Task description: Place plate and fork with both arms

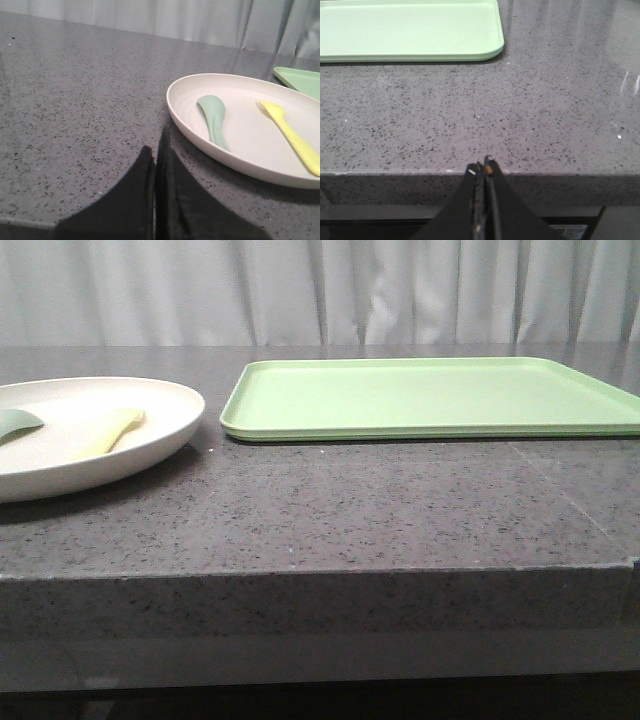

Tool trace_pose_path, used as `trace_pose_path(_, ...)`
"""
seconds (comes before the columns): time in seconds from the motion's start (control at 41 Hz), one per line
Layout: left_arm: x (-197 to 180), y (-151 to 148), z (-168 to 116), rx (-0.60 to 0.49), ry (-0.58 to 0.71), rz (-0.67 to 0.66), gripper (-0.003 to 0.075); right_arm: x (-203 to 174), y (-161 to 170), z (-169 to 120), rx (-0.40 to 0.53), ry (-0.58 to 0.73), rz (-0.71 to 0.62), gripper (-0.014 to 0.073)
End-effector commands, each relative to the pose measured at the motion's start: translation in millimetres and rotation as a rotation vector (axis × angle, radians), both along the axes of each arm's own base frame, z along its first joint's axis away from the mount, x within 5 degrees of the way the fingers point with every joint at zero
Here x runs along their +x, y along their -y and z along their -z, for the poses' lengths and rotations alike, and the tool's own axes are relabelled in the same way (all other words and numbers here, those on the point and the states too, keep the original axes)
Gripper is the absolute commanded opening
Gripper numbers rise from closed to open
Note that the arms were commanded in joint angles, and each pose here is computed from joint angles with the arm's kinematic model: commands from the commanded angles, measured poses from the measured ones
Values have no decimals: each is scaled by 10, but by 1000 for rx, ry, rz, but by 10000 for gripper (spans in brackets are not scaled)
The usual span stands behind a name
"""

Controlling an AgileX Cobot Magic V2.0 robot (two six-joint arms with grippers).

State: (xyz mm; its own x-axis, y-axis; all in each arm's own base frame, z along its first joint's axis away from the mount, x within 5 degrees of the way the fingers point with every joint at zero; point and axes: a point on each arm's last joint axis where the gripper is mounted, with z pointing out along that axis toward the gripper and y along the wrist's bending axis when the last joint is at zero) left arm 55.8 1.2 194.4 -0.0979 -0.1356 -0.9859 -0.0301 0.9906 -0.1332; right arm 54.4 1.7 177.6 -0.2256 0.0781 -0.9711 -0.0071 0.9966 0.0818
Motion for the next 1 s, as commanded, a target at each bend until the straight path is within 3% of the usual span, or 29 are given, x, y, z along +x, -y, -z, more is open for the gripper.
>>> trace_pose_path(0.0,-10,3,-76,-2,102,2,-18,0,7,-90,-14,97,7,-63)
trace_pose_path(0.561,-11,4,-111,-2,140,3,-18,2,7,-102,-15,111,7,-63)
trace_pose_path(0.78,-17,7,-189,-13,226,7,-18,6,9,-268,-11,293,12,-63)
trace_pose_path(0.976,-50,12,-344,-10,400,13,-18,-22,13,-439,-8,484,16,-63)
